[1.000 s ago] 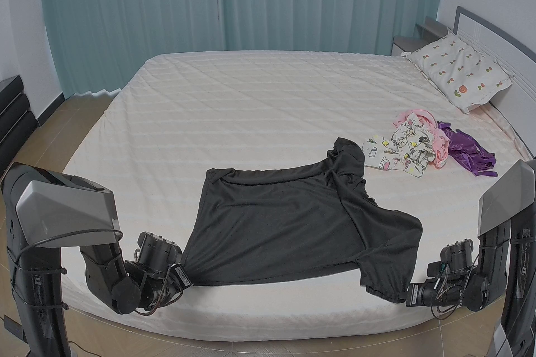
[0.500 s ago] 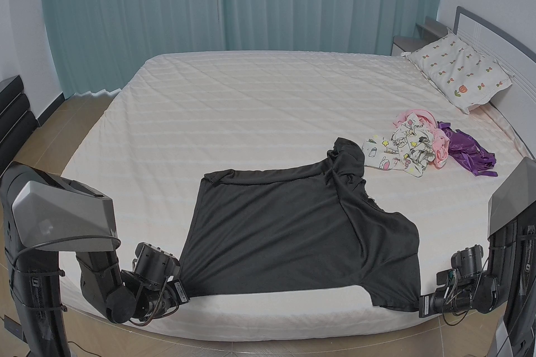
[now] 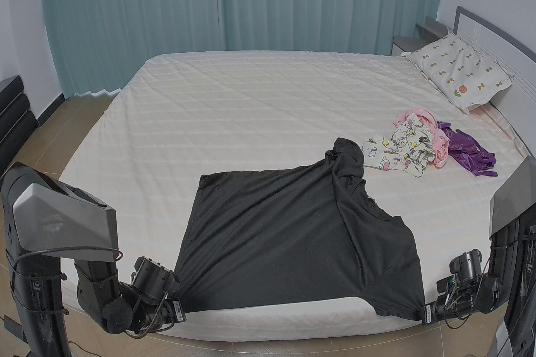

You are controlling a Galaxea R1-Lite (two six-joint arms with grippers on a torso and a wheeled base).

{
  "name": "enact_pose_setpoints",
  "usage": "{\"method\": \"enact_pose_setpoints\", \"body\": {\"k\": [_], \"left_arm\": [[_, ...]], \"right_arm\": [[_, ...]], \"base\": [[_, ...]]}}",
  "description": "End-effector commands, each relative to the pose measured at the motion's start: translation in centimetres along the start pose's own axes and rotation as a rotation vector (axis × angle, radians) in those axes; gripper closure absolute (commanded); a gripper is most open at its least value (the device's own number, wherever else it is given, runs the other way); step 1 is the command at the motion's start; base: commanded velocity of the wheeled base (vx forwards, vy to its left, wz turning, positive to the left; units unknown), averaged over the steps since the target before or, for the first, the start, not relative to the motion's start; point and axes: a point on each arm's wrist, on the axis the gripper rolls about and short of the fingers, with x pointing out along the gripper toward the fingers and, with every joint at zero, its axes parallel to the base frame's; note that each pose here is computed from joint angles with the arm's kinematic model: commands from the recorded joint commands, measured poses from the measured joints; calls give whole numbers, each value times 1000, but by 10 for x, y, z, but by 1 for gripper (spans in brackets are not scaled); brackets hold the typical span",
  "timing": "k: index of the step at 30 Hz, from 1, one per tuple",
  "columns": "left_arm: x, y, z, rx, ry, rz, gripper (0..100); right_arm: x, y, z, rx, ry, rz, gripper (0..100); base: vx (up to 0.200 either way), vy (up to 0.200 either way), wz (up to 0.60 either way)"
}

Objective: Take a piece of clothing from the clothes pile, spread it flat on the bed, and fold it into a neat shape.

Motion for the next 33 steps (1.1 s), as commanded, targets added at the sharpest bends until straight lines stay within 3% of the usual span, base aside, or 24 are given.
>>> {"method": "enact_pose_setpoints", "body": {"k": [1, 2, 3, 4, 10, 15, 16, 20, 25, 33], "left_arm": [[-1, 1, -6, 16, 18, 10, 100], [0, 2, -6, 16, 19, 11, 100], [1, 1, -6, 18, 18, 16, 100], [1, 1, -6, 18, 18, 16, 0], [-1, 0, -4, 12, 3, 5, 0], [-14, -2, 6, -6, -52, -37, 0], [-23, -5, 14, -27, -91, -73, 0], [-32, -5, 24, -61, -131, -111, 0], [-35, -8, 45, -192, -187, -158, 0], [-43, -10, 55, -273, -169, -288, 0]], "right_arm": [[-2, 1, -5, -2, 22, 0, 100], [-1, 1, -5, -3, 24, -2, 0], [-1, 0, -5, -5, 21, -3, 0], [-1, 0, -5, -5, 21, -3, 0], [-3, -2, 1, 5, -35, -8, 0], [-7, -11, 15, 39, -161, -33, 0], [-12, -16, 21, 56, -223, -47, 0], [-17, -21, 29, 75, -295, -53, 0], [-25, -26, 55, 166, -451, -44, 0], [-27, -28, 90, 351, -604, 23, 0]], "base": [[0, 0, 0], [0, 0, 0], [0, 0, 0], [0, 0, 0], [0, 0, 0], [0, 0, 0], [0, 0, 0], [0, 0, 0], [0, 0, 0], [200, 0, 0]]}}
